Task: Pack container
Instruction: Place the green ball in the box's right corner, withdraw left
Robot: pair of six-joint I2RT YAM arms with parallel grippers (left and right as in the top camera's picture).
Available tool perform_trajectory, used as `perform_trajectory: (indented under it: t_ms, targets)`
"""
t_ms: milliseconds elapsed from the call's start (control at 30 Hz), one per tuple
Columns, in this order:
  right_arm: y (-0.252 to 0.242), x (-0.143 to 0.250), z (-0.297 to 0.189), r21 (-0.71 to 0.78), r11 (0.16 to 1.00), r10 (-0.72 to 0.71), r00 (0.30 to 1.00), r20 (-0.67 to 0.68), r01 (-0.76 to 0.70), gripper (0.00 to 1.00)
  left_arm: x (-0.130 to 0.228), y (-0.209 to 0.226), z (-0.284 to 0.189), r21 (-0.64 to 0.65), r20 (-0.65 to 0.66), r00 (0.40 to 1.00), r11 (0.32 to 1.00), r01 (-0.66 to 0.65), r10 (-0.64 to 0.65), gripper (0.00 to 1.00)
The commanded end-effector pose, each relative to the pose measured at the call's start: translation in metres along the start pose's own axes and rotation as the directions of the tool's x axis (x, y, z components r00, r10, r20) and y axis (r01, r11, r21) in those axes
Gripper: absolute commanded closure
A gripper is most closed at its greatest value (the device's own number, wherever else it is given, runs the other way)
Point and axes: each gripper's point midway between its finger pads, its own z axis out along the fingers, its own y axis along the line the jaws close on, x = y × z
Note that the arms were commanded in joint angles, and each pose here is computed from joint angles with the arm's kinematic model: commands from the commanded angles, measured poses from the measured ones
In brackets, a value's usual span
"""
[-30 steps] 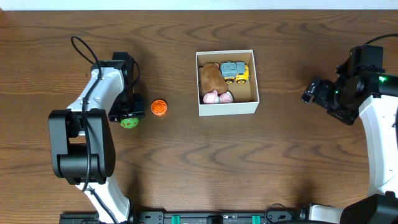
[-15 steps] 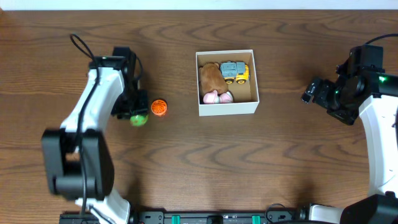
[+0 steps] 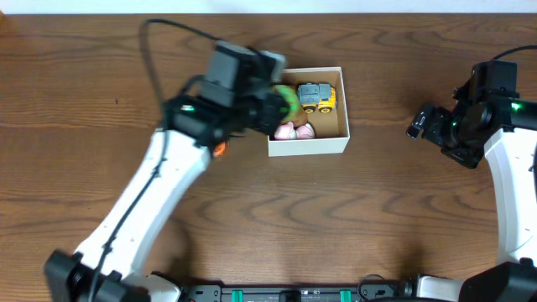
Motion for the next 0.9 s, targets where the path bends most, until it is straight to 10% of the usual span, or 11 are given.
perform_trajectory:
  t_ms: [0,733,867]
  targets:
    - [-0.003,0.000,0.003,0.011,1.000,0.008,1.000,-0.007,-0.008,0.01,0.008,-0.027,0.040,0.065,-0.044,0.996,0.995,-0.071,0.074,0.60]
    - [-0.003,0.002,0.003,0.013,1.000,0.008,1.000,-0.014,-0.008,0.01,0.053,-0.018,0.171,0.093,-0.154,0.979,0.989,-0.118,0.132,0.59]
    - [-0.003,0.002,0.003,0.013,1.000,0.008,1.000,-0.015,-0.008,0.01,0.051,-0.020,0.169,0.096,-0.147,0.980,0.988,-0.122,0.136,0.35]
